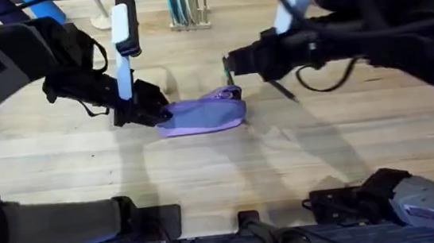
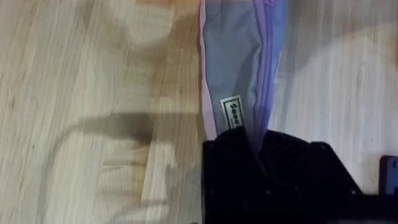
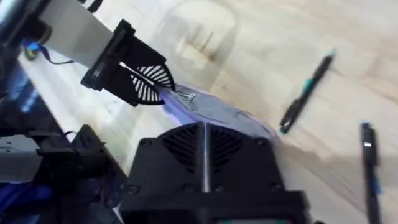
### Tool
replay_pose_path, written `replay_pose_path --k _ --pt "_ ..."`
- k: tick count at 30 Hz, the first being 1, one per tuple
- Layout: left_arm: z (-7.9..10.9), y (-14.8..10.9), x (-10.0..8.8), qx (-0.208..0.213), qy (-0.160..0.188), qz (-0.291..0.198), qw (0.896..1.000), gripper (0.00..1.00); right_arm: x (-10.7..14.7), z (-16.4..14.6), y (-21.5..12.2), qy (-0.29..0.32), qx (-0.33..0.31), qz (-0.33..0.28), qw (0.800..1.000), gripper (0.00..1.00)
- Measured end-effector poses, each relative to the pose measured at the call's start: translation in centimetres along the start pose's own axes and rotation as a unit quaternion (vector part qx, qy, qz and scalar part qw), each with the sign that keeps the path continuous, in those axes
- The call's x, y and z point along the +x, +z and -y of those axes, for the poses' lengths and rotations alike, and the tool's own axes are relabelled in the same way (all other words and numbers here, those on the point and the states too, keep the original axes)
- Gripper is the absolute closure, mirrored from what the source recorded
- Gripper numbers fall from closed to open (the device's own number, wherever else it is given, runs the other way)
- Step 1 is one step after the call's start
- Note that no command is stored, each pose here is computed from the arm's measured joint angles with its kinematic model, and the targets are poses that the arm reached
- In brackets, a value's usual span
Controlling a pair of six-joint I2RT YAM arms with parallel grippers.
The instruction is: Unzip the bag, pick up the pens from the table one at a time and place them inside, then zip the bag closed.
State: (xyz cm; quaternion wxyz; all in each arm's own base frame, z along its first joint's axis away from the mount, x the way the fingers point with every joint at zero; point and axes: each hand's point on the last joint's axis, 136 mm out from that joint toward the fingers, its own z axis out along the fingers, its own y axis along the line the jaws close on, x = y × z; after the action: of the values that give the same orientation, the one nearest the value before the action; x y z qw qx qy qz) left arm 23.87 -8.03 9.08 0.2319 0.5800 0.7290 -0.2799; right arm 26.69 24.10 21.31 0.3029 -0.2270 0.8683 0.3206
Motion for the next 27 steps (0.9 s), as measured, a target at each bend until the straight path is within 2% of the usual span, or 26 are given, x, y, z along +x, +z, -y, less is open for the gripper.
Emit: replay_pose_path --k 1,6,7,11,15,19,23,27 --pt "0.0 0.0 0.0 0.000 0.000 0.000 1.000 0.958 -0.1 0.0 -0.8 -0.005 0.008 0.007 1.000 0.848" --pt "0.0 0.0 0.0 0.000 0.000 0.000 1.000 0.958 -0.1 -0.6 -4.6 -0.018 0.028 0.029 0.999 0.121" --pt "0.0 0.0 0.0 0.000 0.000 0.000 1.000 0.958 0.1 -0.5 -5.3 -0.019 0.033 0.031 0.999 0.032" --pt "0.0 0.0 0.0 0.000 0.000 0.000 1.000 0.958 0.7 0.2 -7.6 0.005 0.052 0.042 0.998 0.005" --pt "0.0 0.0 0.0 0.000 0.000 0.000 1.000 0.958 2.1 1.7 -9.8 0.056 0.080 0.038 0.994 0.006" --pt "-0.1 0.0 0.0 -0.002 0.001 0.000 1.000 0.958 2.7 2.4 -11.4 0.092 0.080 0.047 0.991 0.006" --pt "-0.1 0.0 0.0 -0.002 0.002 0.000 1.000 0.958 3.2 3.5 -12.2 0.118 0.079 0.069 0.987 0.008" --pt "-0.1 0.0 0.0 -0.002 0.002 0.000 1.000 0.958 4.4 4.9 -11.4 0.146 0.054 0.086 0.984 0.007"
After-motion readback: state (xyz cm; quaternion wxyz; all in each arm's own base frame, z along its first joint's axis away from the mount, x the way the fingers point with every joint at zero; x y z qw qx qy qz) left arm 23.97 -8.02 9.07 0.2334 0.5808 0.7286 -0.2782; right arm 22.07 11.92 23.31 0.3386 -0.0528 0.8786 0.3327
